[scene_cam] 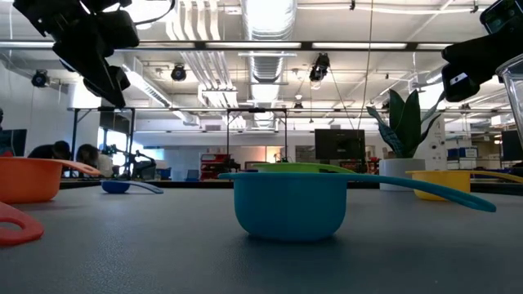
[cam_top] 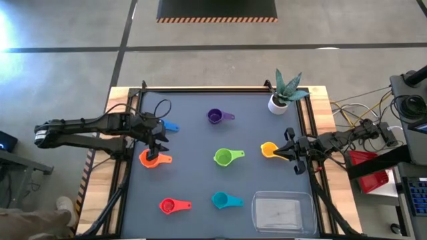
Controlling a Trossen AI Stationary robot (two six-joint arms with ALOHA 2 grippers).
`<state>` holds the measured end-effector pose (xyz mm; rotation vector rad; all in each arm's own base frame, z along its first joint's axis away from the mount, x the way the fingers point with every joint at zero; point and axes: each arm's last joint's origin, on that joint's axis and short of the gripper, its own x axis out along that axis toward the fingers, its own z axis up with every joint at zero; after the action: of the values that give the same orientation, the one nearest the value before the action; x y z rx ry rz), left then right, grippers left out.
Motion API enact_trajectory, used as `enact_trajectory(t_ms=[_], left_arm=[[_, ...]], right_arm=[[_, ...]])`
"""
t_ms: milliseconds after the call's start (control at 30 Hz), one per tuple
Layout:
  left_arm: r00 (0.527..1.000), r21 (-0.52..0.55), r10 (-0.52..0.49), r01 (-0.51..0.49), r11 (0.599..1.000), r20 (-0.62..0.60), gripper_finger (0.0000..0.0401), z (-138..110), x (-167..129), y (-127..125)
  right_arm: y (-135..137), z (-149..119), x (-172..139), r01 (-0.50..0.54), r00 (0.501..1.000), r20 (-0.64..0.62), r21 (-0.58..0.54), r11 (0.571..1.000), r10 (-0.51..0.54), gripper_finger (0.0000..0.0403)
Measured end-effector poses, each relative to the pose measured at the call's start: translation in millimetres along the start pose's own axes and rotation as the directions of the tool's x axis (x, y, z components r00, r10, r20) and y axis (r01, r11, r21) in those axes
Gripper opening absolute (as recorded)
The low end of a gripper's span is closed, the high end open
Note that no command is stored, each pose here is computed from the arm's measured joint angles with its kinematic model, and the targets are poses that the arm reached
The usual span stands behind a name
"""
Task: Nest measuring cups in basket
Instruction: Prepare the orange measuring cup
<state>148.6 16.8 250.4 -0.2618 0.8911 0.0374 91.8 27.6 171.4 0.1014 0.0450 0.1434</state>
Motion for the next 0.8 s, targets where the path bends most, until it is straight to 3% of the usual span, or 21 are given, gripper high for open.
enact_trajectory(t_ms=[800], left_arm=[[0.998, 0.008, -0.008, 0.009, 1.0, -0.055, 0.0187, -1.7, 6.9, -2.5]], right_arm=[[0.0, 0.0, 0.0, 0.001, 1.0, 0.0, 0.0, 1.0, -0.001, 0.0009]])
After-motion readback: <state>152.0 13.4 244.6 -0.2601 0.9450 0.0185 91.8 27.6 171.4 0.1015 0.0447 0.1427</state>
